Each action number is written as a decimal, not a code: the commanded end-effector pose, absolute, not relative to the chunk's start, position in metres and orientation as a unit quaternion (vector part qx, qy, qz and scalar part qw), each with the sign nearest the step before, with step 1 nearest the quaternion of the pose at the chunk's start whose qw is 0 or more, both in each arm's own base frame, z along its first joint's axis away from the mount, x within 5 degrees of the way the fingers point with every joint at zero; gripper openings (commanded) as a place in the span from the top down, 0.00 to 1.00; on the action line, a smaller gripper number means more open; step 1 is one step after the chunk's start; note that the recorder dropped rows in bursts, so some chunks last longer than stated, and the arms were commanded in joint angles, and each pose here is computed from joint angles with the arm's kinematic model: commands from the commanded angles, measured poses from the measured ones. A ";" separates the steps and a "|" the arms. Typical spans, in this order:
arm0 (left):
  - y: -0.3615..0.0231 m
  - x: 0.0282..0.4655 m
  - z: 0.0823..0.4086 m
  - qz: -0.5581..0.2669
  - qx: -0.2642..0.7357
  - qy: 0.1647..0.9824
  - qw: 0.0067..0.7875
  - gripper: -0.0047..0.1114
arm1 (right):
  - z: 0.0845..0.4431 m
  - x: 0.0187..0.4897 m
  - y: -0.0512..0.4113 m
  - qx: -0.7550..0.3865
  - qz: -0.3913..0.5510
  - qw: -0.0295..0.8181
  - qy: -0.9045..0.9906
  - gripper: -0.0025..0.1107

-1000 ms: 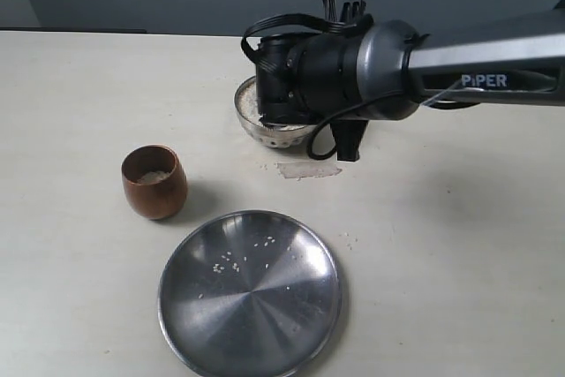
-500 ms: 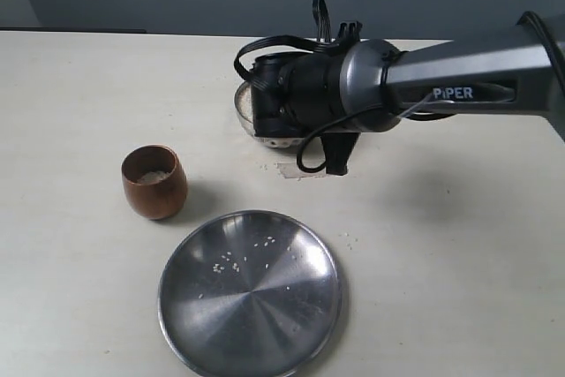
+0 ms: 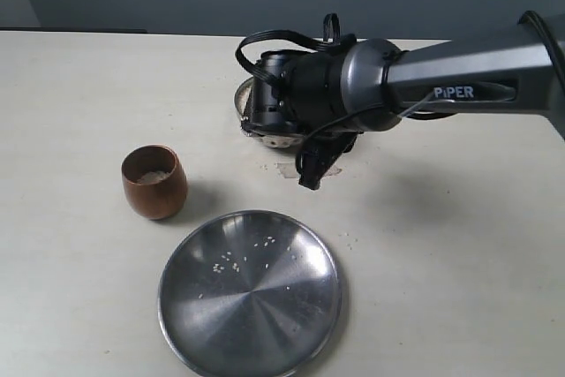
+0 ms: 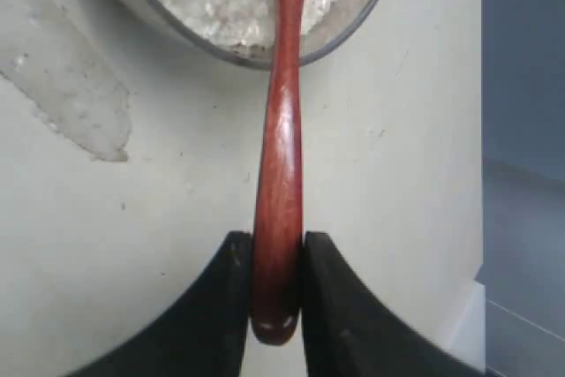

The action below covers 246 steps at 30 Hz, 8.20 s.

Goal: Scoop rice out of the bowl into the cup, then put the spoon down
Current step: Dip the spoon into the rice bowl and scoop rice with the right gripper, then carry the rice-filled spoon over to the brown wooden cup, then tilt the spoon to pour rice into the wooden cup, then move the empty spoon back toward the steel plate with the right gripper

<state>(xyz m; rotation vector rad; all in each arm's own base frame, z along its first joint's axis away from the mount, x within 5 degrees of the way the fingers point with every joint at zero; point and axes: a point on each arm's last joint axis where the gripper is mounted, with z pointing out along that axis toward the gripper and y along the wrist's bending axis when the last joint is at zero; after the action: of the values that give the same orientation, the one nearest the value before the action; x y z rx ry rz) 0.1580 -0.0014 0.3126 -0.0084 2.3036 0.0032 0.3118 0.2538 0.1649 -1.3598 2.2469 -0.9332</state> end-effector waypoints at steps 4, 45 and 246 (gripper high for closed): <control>-0.001 0.159 0.315 0.003 -0.002 0.912 0.411 0.96 | 0.163 0.311 0.257 -0.427 -0.294 0.196 0.832 0.98; -0.001 0.159 0.315 0.003 -0.002 0.912 0.411 0.96 | 0.191 0.307 0.249 -0.309 -0.142 0.200 0.919 0.98; 0.002 0.159 0.315 0.026 0.009 0.911 0.411 0.96 | 0.164 0.173 0.236 -0.395 0.064 0.056 0.915 0.98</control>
<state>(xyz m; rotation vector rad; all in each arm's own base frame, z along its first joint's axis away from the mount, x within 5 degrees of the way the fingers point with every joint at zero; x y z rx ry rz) 0.1581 0.0017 0.3127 0.0206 2.3017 0.0639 0.1768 0.2395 0.1679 -1.2067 2.7769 0.1537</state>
